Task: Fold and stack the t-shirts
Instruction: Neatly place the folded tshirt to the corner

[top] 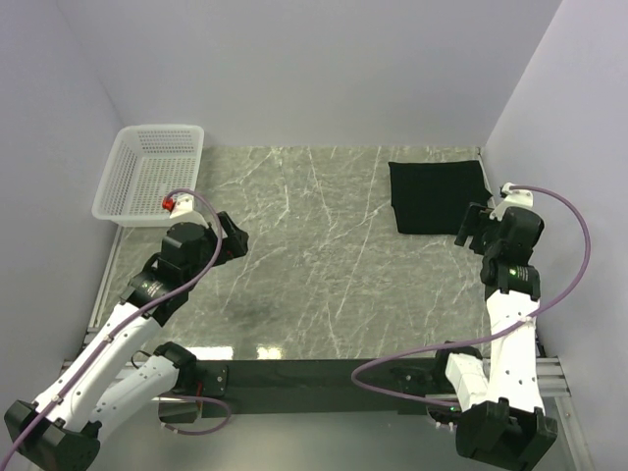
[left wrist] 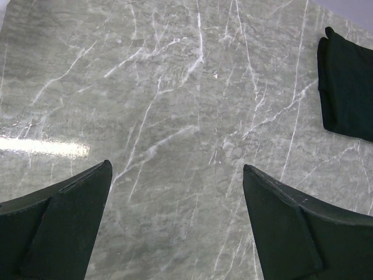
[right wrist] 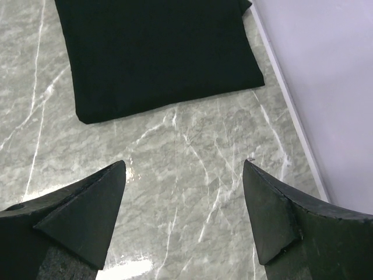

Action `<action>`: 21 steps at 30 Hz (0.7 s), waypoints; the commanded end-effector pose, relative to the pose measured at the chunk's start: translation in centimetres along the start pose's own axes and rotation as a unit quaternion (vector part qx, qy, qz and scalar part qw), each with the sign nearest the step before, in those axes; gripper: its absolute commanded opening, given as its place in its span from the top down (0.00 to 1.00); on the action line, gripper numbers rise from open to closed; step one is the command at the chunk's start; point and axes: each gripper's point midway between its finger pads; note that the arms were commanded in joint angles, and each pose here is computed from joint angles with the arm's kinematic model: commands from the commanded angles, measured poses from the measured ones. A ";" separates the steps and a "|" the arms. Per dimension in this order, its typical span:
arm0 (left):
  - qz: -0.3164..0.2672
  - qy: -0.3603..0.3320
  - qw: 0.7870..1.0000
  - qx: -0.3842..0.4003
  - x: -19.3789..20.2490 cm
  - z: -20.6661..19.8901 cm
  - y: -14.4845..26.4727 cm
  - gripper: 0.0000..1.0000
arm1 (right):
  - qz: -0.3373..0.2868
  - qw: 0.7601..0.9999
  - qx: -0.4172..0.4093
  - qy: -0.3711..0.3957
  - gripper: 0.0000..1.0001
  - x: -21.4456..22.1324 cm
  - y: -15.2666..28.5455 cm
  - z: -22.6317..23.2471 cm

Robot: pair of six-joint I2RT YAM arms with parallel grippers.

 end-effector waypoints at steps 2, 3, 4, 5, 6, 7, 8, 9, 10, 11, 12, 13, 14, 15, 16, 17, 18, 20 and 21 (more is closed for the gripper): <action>-0.019 0.001 1.000 0.018 -0.9 -0.6 0.2 0.00 | -0.012 1.000 0.007 -0.004 0.13 -0.1 0.2 -0.3; -0.018 0.002 1.000 0.018 -0.9 -0.6 0.2 0.01 | -0.014 1.000 0.007 -0.003 0.13 -0.1 0.2 -0.3; -0.018 0.003 1.000 0.018 -0.8 -0.5 0.2 0.01 | -0.014 1.000 0.008 -0.004 0.13 -0.1 0.1 -0.3; -0.017 0.003 1.000 0.018 -0.7 -0.5 0.2 0.00 | -0.014 1.000 0.008 -0.003 0.13 -0.1 0.1 -0.3; -0.017 0.006 1.000 0.017 -0.7 -0.5 0.1 0.01 | -0.013 1.000 0.008 -0.002 0.13 0.0 0.1 -0.3; -0.018 0.007 1.000 0.018 -0.6 -0.5 0.2 0.01 | -0.013 1.000 0.010 -0.002 0.13 0.0 0.1 -0.4; -0.017 0.007 1.000 0.018 -0.5 -0.4 0.1 0.01 | -0.014 1.000 0.011 -0.002 0.13 0.0 0.1 -0.4; -0.016 0.008 1.000 0.017 -0.5 -0.4 0.1 0.01 | -0.014 1.000 0.011 -0.002 0.13 0.0 0.0 -0.5; -0.017 0.009 1.000 0.017 -0.5 -0.4 0.1 0.00 | -0.014 1.000 0.012 -0.001 0.13 0.0 0.0 -0.5; -0.016 0.009 1.000 0.017 -0.4 -0.4 0.1 0.01 | -0.014 1.000 0.013 -0.002 0.13 0.0 0.0 -0.5; -0.017 0.010 1.000 0.018 -0.4 -0.4 0.1 0.01 | -0.013 1.000 0.012 -0.002 0.13 0.1 -0.1 -0.5; -0.016 0.010 1.000 0.017 -0.4 -0.4 0.1 0.01 | -0.014 1.000 0.014 -0.002 0.13 0.0 0.0 -0.5; -0.016 0.010 1.000 0.017 -0.4 -0.4 0.1 0.00 | -0.014 1.000 0.014 -0.003 0.13 0.1 -0.1 -0.5; -0.015 0.010 1.000 0.016 -0.4 -0.3 0.0 0.01 | -0.014 1.000 0.014 -0.003 0.13 0.0 -0.1 -0.5; -0.015 0.010 1.000 0.016 -0.4 -0.4 0.0 0.01 | -0.014 1.000 0.014 -0.003 0.13 0.0 -0.2 -0.5; -0.015 0.010 1.000 0.016 -0.4 -0.4 -0.1 0.00 | -0.015 1.000 0.014 -0.004 0.13 0.0 -0.1 -0.6; -0.015 0.010 1.000 0.015 -0.4 -0.3 -0.1 0.01 | -0.014 1.000 0.014 -0.003 0.13 0.0 -0.2 -0.5; -0.014 0.010 1.000 0.015 -0.3 -0.4 -0.2 0.01 | -0.016 1.000 0.014 -0.003 0.13 -0.1 -0.2 -0.5; -0.015 0.010 1.000 0.016 -0.4 -0.4 -0.2 0.01 | -0.015 1.000 0.015 -0.002 0.13 0.0 -0.3 -0.5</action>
Point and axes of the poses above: each gripper's point midway between its finger pads, its own y axis back along the fingers, its own z axis along the line the jaws close on, x = y × z, and after that the axes turned 3 degrees about -y, right-handed
